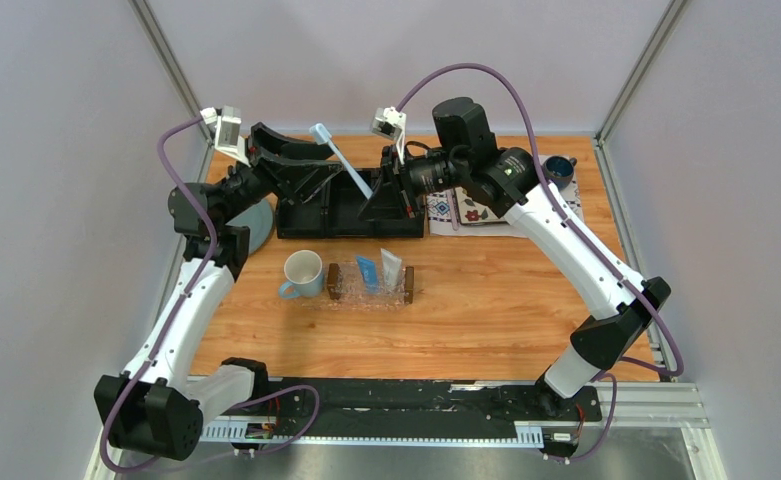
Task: Prepare toiletry sets of a toothbrush and toothpaste on the tray
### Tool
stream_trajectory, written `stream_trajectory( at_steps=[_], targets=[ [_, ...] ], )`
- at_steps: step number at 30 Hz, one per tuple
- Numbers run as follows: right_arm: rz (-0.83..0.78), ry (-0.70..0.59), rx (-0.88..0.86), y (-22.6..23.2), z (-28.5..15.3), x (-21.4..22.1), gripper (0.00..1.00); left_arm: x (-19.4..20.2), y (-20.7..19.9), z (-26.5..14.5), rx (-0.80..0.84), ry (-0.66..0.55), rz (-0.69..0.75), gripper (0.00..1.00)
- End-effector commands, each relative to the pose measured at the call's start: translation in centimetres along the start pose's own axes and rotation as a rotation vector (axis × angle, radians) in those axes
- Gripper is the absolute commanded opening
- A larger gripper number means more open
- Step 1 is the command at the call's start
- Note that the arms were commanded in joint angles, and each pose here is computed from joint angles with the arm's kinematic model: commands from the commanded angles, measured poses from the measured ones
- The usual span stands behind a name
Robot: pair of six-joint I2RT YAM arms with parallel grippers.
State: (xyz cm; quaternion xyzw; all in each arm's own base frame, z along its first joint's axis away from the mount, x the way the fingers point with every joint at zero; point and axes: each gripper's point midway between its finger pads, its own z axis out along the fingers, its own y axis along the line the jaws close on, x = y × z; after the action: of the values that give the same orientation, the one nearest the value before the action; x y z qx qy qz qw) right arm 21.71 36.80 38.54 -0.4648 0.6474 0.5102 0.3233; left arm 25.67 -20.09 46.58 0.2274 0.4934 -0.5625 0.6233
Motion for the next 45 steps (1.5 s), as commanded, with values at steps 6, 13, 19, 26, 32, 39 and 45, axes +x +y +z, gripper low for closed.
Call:
stream_trajectory(
  at_steps=[6,13,19,26,32,39,45],
  targets=[
    [-0.025,-0.026,-0.033,0.4,0.1,-0.7,0.13,-1.7,-1.2,0.6,0.060,-0.076,0.019,0.53],
    [-0.027,-0.025,-0.038,0.4,0.1,-0.7,0.14,-1.5,-1.6,0.7,0.076,-0.082,0.004,0.44],
    [-0.023,-0.025,-0.046,0.4,0.3,-0.7,0.13,-0.8,-1.5,1.0,0.092,-0.085,-0.016,0.30],
    [-0.026,-0.026,-0.046,0.5,0.2,-0.7,0.13,-0.7,-1.6,1.1,0.109,-0.102,-0.016,0.23],
    [-0.018,-0.015,-0.046,0.3,0.3,-0.1,0.16,-0.6,-1.5,1.0,0.099,-0.109,-0.013,0.00],
    [-0.018,-0.010,-0.007,-0.1,0.0,0.4,0.41,0.5,-1.2,0.5,0.063,-0.053,0.064,0.00],
    [-0.082,0.002,0.081,-0.9,-1.1,0.5,0.63,2.2,-0.2,-0.5,-0.001,0.023,0.180,0.00]
  ],
)
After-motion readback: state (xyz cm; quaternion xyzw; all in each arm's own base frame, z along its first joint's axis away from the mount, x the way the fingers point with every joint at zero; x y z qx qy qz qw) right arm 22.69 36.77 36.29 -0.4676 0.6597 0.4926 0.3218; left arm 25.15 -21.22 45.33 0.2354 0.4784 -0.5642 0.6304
